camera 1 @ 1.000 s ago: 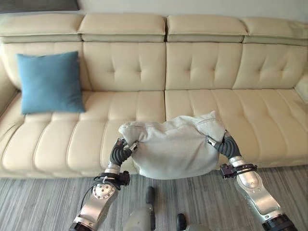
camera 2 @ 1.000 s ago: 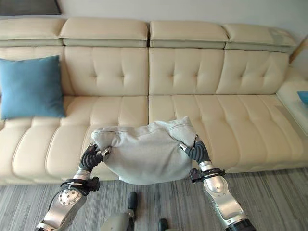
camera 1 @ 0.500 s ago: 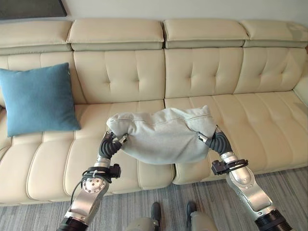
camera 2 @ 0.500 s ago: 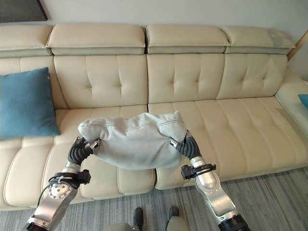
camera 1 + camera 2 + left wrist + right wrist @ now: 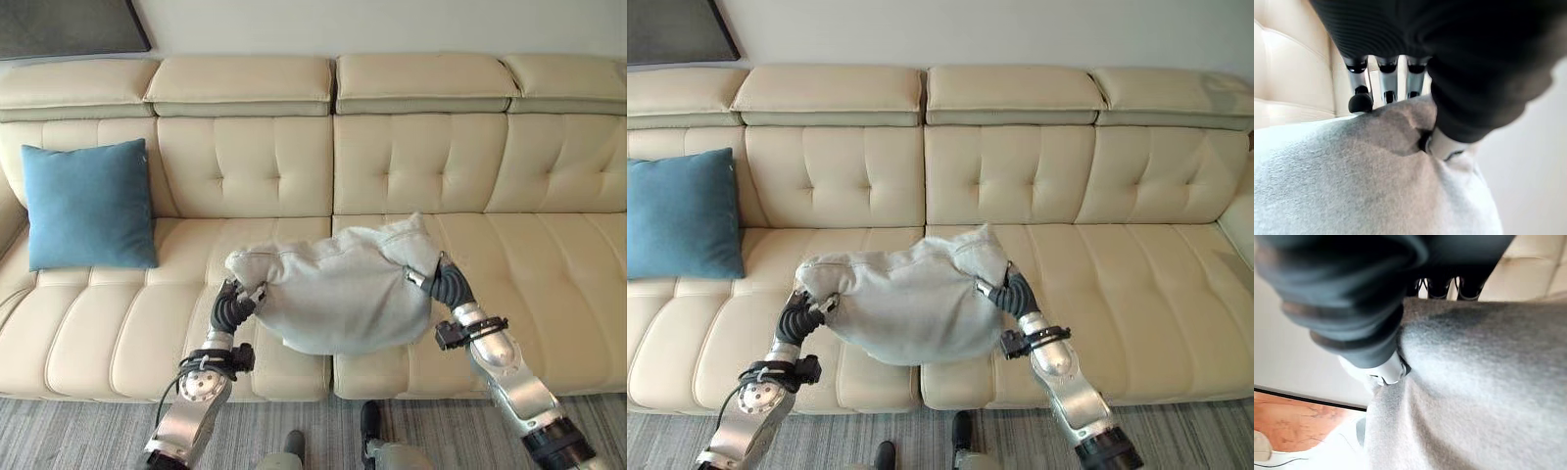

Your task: Pick up all the scattered cushions and arrange them neatly on the sofa.

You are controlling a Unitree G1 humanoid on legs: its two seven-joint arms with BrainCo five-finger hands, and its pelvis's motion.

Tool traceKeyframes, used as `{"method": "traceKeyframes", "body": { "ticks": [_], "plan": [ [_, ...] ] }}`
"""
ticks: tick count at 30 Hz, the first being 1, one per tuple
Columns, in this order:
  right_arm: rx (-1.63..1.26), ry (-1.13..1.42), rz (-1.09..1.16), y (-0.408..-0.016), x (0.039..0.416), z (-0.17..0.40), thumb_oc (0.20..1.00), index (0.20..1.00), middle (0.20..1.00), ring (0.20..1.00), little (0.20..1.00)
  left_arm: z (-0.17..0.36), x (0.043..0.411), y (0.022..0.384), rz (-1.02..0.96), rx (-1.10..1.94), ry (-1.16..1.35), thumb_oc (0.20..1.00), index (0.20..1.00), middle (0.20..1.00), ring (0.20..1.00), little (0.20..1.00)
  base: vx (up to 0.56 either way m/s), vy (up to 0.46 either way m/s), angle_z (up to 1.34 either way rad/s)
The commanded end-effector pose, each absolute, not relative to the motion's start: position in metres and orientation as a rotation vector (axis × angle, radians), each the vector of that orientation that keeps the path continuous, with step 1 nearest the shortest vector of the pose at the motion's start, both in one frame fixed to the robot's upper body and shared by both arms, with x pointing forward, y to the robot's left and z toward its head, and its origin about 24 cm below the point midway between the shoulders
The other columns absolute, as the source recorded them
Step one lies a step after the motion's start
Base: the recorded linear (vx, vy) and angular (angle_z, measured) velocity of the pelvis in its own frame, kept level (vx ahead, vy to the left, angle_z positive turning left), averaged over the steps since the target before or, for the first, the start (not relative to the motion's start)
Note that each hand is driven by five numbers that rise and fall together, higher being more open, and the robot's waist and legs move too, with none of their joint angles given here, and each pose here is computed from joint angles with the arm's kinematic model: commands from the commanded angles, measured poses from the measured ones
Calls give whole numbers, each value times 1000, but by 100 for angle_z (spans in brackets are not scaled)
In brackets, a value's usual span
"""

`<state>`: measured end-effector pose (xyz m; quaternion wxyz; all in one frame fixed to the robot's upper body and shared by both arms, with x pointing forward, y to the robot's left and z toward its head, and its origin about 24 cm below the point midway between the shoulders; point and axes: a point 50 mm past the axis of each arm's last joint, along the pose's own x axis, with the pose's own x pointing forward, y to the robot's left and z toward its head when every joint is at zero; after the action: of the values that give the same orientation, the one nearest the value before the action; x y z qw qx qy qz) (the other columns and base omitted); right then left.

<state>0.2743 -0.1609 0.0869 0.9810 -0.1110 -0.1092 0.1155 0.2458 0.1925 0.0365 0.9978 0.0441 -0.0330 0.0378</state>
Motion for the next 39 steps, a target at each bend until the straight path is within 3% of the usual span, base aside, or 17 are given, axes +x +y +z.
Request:
{"method": "traceKeyframes", "body": {
  "ticks": [1,6,8,17,18,19,24,33,34,39],
  "plan": [
    [-121,-536,374,-109,283,146,200,200,200,200,200,93,276,166,11,108,-371,200,200,200,200,200,52,-18,10],
    [-144,-573,349,-92,302,161,200,200,200,200,200,112,298,158,43,122,-438,200,200,200,200,200,-28,-1,-2],
    [-178,-614,300,-76,329,184,200,200,200,200,200,150,331,146,96,140,-544,200,200,200,200,200,-210,1,0],
    [-283,-638,155,-80,374,228,200,200,200,200,200,208,375,140,182,352,-664,200,200,200,200,200,-54,4,11],
    [-290,-613,126,-85,383,232,225,225,225,225,225,211,382,142,211,375,-649,401,401,401,401,401,2,1,4],
    [-303,-610,110,-87,386,235,1000,1000,1000,1000,1000,214,385,142,212,382,-643,1000,1000,1000,1000,1000,0,0,0],
    [-357,-640,68,-93,389,249,1000,1000,1000,1000,1000,225,387,146,226,394,-666,1000,1000,1000,1000,1000,36,-2,5],
    [-296,-666,-163,-158,392,277,1000,1000,1000,1000,1000,246,386,216,382,374,-632,1000,1000,1000,1000,1000,40,-3,9],
    [-250,-638,-207,-173,395,280,1000,1000,1000,1000,1000,246,386,235,432,337,-591,1000,1000,1000,1000,1000,0,0,0],
    [-32,-542,-274,-195,404,279,1000,1000,1000,1000,1000,248,391,256,479,62,-519,1000,1000,1000,1000,1000,0,0,0]
  ]
}}
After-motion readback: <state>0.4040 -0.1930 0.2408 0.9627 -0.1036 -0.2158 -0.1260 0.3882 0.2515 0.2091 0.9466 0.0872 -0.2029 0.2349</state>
